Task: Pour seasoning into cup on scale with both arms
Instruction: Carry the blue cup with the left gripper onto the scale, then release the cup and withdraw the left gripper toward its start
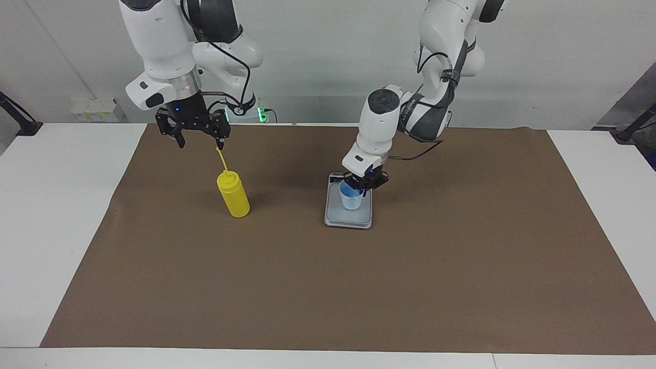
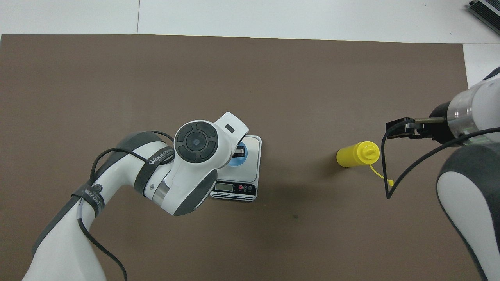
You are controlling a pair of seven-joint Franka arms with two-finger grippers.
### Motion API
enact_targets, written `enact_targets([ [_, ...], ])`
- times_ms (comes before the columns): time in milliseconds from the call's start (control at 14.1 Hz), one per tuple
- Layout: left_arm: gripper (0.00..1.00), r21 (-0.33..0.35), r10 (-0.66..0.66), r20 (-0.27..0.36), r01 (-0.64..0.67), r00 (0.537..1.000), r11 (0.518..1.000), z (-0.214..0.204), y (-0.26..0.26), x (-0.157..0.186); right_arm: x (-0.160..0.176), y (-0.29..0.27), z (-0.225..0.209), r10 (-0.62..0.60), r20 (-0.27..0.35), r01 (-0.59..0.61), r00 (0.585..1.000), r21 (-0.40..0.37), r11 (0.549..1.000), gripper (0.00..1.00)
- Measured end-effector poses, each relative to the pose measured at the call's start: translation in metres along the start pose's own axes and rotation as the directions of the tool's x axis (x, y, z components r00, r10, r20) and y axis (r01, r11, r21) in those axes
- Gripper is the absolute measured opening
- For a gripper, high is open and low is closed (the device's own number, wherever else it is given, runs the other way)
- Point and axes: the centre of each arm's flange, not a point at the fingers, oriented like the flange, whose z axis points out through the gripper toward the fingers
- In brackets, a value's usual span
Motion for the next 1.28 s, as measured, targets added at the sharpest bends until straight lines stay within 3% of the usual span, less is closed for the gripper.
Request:
enact_targets([
  [283, 0.67, 0.002, -0.010, -0.005, 0.010, 1.000, 1.000, -0.003, -0.004, 0.004, 0.000, 0.000, 0.000, 0.001, 0.002, -0.001, 1.000, 0.000, 1.000, 1.00],
  [496, 1.00, 0.028, -0.058, -0.034, 0.059, 0.998, 0.998, -0.033, -0.042, 0.033, 0.001, 0.012, 0.001, 0.022, 0.011, -0.022, 1.000, -0.002, 1.000, 1.00],
  [709, 1.00, 0.065, -0.034, -0.040, 0.037, 0.999, 0.997, -0.071, -0.101, 0.058, 0.001, 0.017, 0.002, 0.053, 0.013, -0.053, 0.999, 0.005, 0.999, 1.00],
  [921, 1.00, 0.092, 0.018, -0.012, -0.017, 1.000, 0.996, -0.086, -0.151, 0.073, 0.001, 0.014, 0.002, 0.214, 0.026, -0.215, 0.976, 0.036, 0.976, 1.00],
  [1063, 1.00, 0.102, 0.061, 0.004, -0.061, 0.998, 0.993, -0.095, -0.185, 0.082, 0.001, 0.018, 0.008, 0.348, 0.063, -0.352, 0.935, 0.069, 0.933, 1.00],
  [1276, 1.00, 0.115, 0.109, 0.004, -0.108, 0.994, 0.987, -0.120, -0.235, 0.088, 0.007, 0.046, 0.035, 0.548, 0.165, -0.568, 0.820, 0.124, 0.813, 1.00],
])
